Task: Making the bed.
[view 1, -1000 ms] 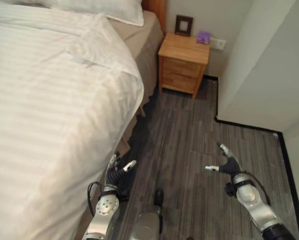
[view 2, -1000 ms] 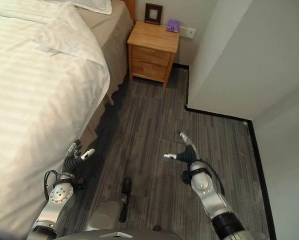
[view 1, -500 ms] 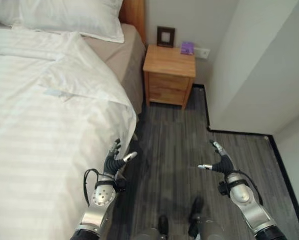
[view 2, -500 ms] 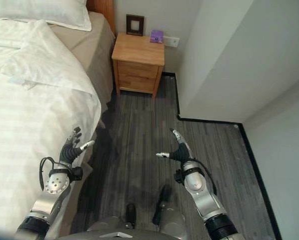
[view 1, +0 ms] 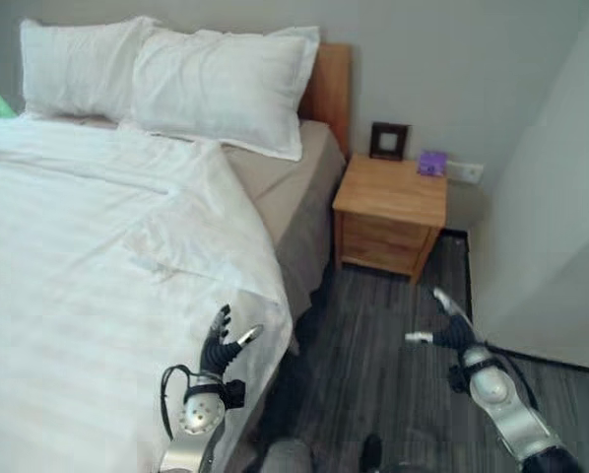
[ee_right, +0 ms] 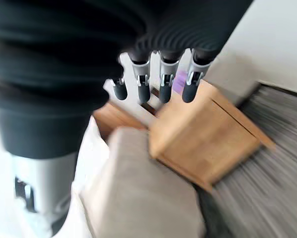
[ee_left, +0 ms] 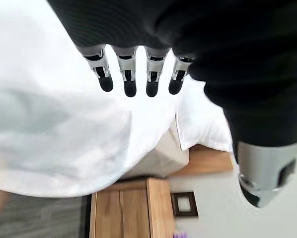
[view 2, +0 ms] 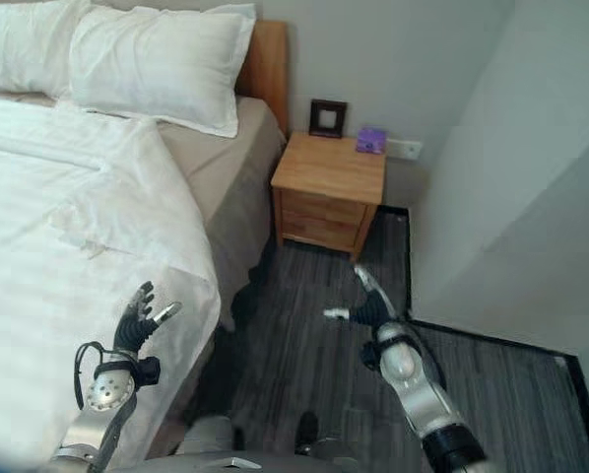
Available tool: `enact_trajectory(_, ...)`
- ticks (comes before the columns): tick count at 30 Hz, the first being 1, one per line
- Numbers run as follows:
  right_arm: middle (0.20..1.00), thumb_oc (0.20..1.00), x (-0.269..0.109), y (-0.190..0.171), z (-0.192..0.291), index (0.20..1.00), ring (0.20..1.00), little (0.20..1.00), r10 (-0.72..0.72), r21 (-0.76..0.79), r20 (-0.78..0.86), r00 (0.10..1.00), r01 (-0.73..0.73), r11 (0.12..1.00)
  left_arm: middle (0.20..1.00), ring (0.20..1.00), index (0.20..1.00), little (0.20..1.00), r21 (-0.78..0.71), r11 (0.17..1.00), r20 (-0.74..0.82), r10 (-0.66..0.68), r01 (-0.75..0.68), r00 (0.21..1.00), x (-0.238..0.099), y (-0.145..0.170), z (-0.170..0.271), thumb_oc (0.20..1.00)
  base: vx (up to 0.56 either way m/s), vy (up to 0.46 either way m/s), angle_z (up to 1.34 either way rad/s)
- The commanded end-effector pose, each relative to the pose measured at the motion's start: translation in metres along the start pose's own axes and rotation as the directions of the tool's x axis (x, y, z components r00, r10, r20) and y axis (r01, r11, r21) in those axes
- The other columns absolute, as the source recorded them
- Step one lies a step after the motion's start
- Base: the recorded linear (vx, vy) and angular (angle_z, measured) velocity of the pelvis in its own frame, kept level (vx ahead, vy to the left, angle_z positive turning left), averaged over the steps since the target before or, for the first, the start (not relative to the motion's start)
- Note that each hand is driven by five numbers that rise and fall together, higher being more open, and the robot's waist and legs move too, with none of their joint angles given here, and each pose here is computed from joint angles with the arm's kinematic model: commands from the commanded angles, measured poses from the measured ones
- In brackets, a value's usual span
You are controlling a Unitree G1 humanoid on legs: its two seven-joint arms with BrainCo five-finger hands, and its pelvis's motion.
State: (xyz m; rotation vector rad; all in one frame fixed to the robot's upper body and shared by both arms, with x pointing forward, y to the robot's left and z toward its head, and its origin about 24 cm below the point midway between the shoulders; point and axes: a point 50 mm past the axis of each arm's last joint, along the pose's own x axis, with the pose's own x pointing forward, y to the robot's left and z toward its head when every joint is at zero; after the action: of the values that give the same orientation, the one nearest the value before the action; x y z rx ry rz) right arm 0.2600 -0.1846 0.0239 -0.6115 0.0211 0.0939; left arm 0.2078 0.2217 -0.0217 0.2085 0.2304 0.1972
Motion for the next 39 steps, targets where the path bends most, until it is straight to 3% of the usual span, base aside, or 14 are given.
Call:
enact_trajectory(1,1.0,1.0,0.01,-0.005,0.029,1.0,1.0,1.0,-0.014,0.003,0.154,0.988,0.014,1.0,1.0,1.0,1.0,1.0,-0.041,0.997,0.213,-0.056,0.066,0.975,0.013,-0.012,0.046,1.0,0.69,0.034,-0.26)
enact_trajectory(12,1.0,1.0,0.017,0.017,0.037,1.0,1.0,1.0,0.012,-0.012,0.162,0.987,-0.01,1.0,1.0,1.0,1.0,1.0,-0.006,0.996,0.213,-0.089,0.093,0.973,0.013,-0.014,0.048,1.0,0.47,0.057,-0.03)
enact_trajectory(22,1.0,1.0,0.029,-0.022,0.063,1.0,1.0,1.0,-0.134,-0.084,0.28,0.951,0.163,0.983,1.0,1.0,1.0,1.0,-0.01,0.994,0.369,-0.097,0.108,0.924,0.014,-0.007,0.085,1.0,0.33,0.006,0.41)
enact_trajectory(31,1.0,1.0,0.02,-0.028,0.054,1.0,1.0,1.0,-0.155,-0.111,0.249,0.956,0.187,0.976,1.0,1.0,1.0,1.0,-0.038,0.996,0.39,-0.06,0.081,0.919,0.016,0.005,0.09,1.0,0.31,-0.304,1.05)
enact_trajectory(37,1.0,1.0,0.034,-0.03,0.074,1.0,1.0,1.0,-0.108,-0.167,0.32,0.941,0.168,0.971,1.0,1.0,1.0,1.0,-0.139,0.99,0.332,0.059,-0.013,0.941,0.01,0.033,0.074,1.0,0.31,-0.509,1.1)
enact_trajectory(39,1.0,1.0,0.043,-0.034,0.098,1.0,1.0,1.0,-0.102,-0.169,0.406,0.908,0.185,0.968,1.0,1.0,1.0,1.0,-0.248,0.966,0.297,0.148,-0.074,0.943,0.006,0.046,0.067,1.0,0.28,-0.38,0.6)
